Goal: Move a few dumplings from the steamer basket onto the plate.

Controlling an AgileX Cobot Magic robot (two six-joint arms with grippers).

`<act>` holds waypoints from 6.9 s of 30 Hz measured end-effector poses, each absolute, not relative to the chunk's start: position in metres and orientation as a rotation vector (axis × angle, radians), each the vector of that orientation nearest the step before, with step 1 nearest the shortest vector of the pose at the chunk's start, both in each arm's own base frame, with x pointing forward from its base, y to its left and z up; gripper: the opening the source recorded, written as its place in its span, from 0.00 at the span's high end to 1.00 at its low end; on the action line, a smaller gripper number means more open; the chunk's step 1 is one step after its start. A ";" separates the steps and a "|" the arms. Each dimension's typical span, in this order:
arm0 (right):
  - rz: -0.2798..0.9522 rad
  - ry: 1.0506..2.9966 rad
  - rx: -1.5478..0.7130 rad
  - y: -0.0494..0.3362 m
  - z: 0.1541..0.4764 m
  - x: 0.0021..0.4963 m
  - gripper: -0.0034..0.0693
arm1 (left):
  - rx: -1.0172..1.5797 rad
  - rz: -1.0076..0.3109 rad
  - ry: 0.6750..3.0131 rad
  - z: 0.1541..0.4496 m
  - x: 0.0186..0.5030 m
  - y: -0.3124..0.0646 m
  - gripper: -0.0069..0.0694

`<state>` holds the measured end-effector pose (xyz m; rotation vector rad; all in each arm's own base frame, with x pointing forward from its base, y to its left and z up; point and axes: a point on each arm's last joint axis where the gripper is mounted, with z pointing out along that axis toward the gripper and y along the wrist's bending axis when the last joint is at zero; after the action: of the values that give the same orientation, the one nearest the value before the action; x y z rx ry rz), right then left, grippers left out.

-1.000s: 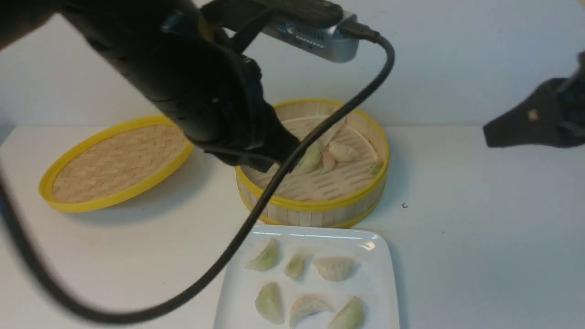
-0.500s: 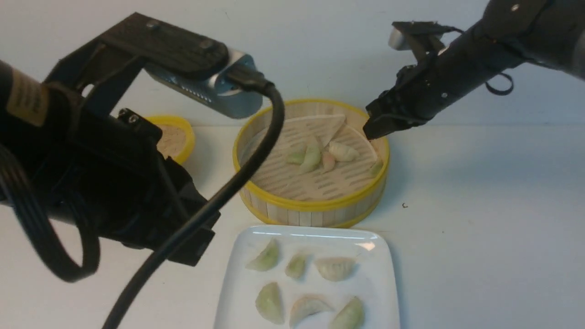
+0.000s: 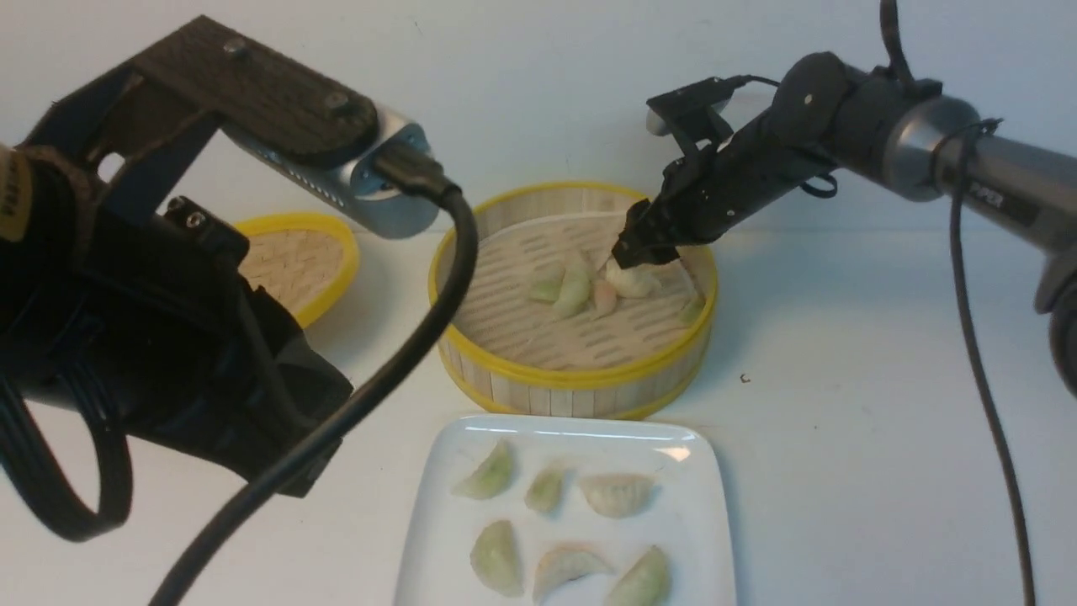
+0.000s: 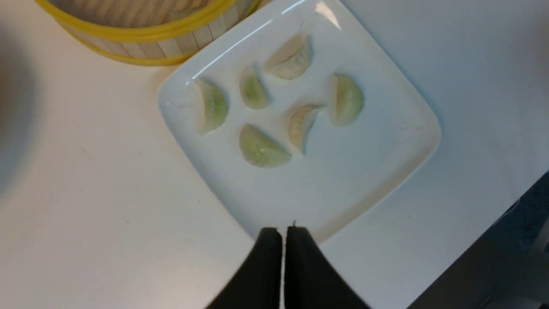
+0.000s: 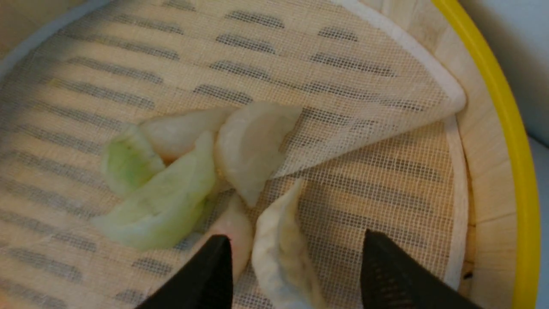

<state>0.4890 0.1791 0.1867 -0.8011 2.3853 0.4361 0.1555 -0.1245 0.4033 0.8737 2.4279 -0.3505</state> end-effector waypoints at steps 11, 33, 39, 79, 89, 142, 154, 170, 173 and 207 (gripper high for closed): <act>0.383 2.384 -0.881 0.192 0.162 0.490 0.47 | 0.880 -0.309 2.438 0.402 0.156 -0.122 0.92; 0.242 2.483 -0.980 0.185 0.283 0.445 0.74 | 0.903 -0.230 2.416 0.402 0.159 -0.118 0.92; 0.258 2.469 -0.934 0.172 0.332 0.393 0.74 | 0.895 -0.236 2.417 0.402 0.159 -0.119 0.92; 0.429 2.765 -0.978 0.235 0.184 0.202 0.28 | 0.895 -0.360 2.419 0.403 0.155 -0.125 0.92; 0.474 2.552 -0.729 0.178 0.318 0.161 0.89 | 0.890 -0.374 2.317 0.413 0.151 -0.122 0.92; 0.791 1.340 -0.397 -0.011 0.349 -0.005 0.97 | 0.474 -0.682 1.627 0.322 0.039 -0.040 0.92; 0.791 1.340 -0.397 -0.011 0.349 -0.005 0.97 | 0.301 -0.193 1.623 0.267 0.049 -0.016 0.92; 0.787 1.349 -0.399 -0.011 0.348 -0.004 0.97 | 0.136 -0.028 1.876 0.170 0.052 -0.005 0.92; 0.787 1.350 -0.400 -0.011 0.348 -0.004 0.97 | 0.136 -0.028 1.876 0.170 0.052 -0.005 0.92; 0.757 1.320 -0.510 0.009 0.319 0.007 0.97 | 0.136 -0.028 1.878 0.170 0.052 -0.005 0.92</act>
<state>0.0071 0.0092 0.3194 -0.5105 1.3205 0.7569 0.0522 -0.0052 0.1702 0.1358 1.8782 -0.0277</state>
